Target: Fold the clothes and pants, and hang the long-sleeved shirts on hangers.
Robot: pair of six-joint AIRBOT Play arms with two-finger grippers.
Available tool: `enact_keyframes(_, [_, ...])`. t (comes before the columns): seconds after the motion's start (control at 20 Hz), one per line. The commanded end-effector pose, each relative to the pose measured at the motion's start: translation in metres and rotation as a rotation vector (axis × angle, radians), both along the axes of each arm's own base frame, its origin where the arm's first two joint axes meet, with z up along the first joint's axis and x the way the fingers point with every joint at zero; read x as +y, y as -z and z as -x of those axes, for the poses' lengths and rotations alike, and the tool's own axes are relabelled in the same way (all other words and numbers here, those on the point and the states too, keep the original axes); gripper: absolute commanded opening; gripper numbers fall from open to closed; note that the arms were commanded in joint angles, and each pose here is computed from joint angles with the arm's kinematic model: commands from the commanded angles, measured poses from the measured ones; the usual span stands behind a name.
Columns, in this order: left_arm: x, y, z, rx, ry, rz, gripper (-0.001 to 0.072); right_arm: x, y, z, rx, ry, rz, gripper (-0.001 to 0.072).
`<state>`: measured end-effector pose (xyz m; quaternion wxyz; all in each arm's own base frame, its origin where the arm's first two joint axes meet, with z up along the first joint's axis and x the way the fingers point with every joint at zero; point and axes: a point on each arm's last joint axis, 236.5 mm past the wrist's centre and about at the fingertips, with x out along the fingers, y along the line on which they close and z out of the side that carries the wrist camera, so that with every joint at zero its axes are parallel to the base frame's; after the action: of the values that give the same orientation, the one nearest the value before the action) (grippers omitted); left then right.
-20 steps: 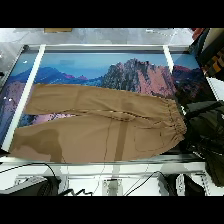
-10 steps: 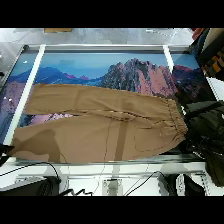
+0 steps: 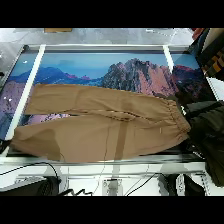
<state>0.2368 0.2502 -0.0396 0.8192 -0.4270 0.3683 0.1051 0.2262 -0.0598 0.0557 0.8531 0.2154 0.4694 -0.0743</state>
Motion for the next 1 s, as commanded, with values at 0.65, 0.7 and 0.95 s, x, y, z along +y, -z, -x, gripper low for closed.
enact_keyframes(0.65, [-0.04,-0.185,-0.234,-0.383,-0.026,-0.495,0.0011,-0.04,-0.023,-0.076,-0.053,0.119,-0.108,0.0024])
enact_keyframes(0.7, [-0.043,-0.181,-0.242,-0.378,-0.049,-0.49,0.0011,-0.042,-0.018,-0.09,-0.072,0.122,-0.11,0.0025])
enact_keyframes(0.95, [-0.047,-0.128,-0.26,-0.304,-0.132,-0.314,0.0011,-0.041,0.008,-0.164,-0.169,0.22,-0.144,0.0025])
